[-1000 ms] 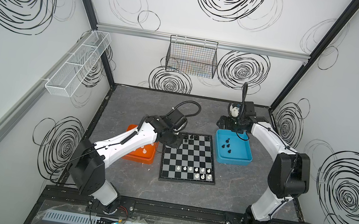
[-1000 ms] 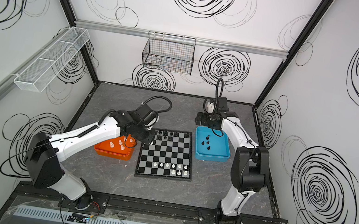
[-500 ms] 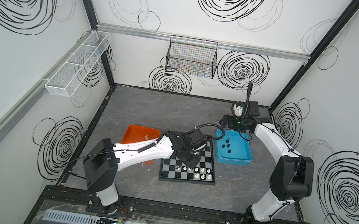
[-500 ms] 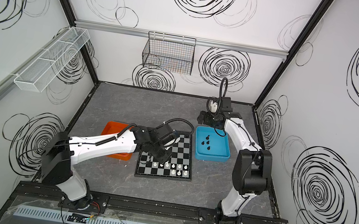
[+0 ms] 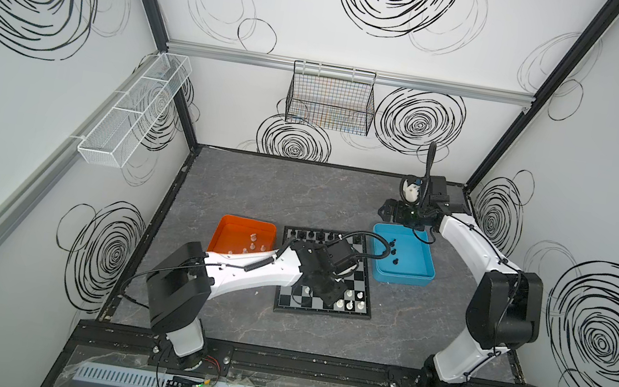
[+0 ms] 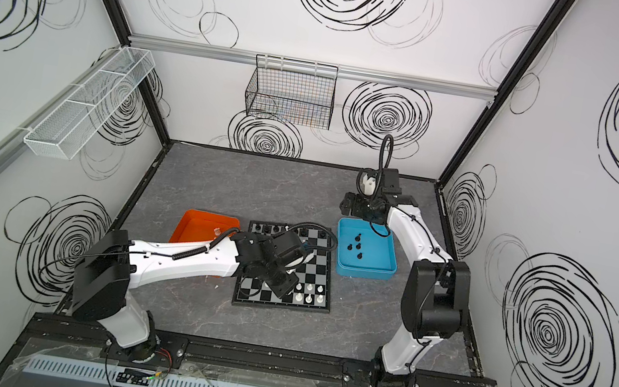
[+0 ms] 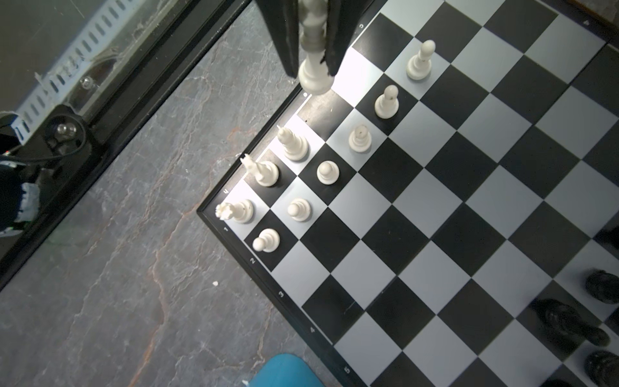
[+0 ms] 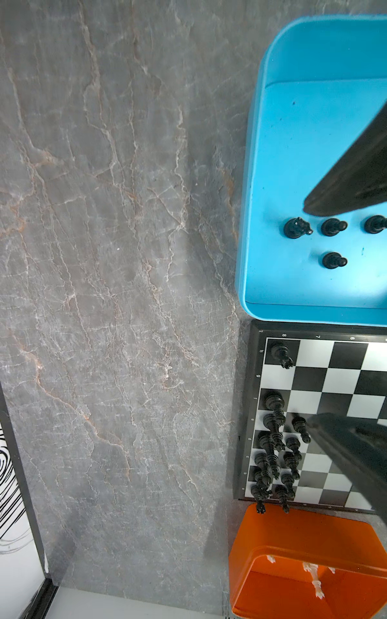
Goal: Set up the chess pieces on the board
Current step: 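Lift the tall white piece with left gripper and carry it over the board, then lower the white piece onto the empty square beside the white pawns, then open left gripper and move it back over the orange tray, then lower right gripper into blue tray and grasp a black piece, then lift the black piece with right gripper and carry it toward the board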
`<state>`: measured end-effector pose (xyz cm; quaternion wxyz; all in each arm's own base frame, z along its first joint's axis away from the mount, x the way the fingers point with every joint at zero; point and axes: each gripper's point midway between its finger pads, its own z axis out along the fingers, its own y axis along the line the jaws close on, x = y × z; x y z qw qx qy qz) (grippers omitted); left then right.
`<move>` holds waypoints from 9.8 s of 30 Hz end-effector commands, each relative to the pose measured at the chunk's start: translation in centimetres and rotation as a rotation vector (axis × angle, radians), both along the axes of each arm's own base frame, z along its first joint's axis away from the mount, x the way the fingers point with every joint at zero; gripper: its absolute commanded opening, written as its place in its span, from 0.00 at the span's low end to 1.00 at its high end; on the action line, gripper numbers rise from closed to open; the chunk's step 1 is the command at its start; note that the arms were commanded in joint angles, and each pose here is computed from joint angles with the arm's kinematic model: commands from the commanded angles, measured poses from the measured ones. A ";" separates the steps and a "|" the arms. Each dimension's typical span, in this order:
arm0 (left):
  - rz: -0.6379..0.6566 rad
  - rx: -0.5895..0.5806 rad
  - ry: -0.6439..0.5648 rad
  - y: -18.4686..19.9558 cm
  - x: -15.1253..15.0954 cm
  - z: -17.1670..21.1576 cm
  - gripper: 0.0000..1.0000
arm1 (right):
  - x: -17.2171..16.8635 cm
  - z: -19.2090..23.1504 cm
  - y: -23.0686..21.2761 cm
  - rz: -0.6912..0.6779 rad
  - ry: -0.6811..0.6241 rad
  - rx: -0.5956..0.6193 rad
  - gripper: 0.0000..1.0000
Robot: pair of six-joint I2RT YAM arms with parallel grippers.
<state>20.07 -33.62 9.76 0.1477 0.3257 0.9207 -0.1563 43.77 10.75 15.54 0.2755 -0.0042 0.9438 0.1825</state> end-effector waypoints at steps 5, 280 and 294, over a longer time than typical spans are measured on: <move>-0.009 0.033 -0.064 -0.4 0.5 -1.6 0.14 | -0.1 1.1 -0.2 0.003 -0.037 0.006 0.96; 0.621 -0.128 -0.232 22.9 16.5 6.8 0.96 | -0.6 -12.2 -4.1 -0.228 0.284 -0.134 0.14; 0.621 -0.140 -0.228 22.7 16.3 7.1 0.96 | -0.7 -8.5 -3.4 -0.172 0.229 -0.239 0.07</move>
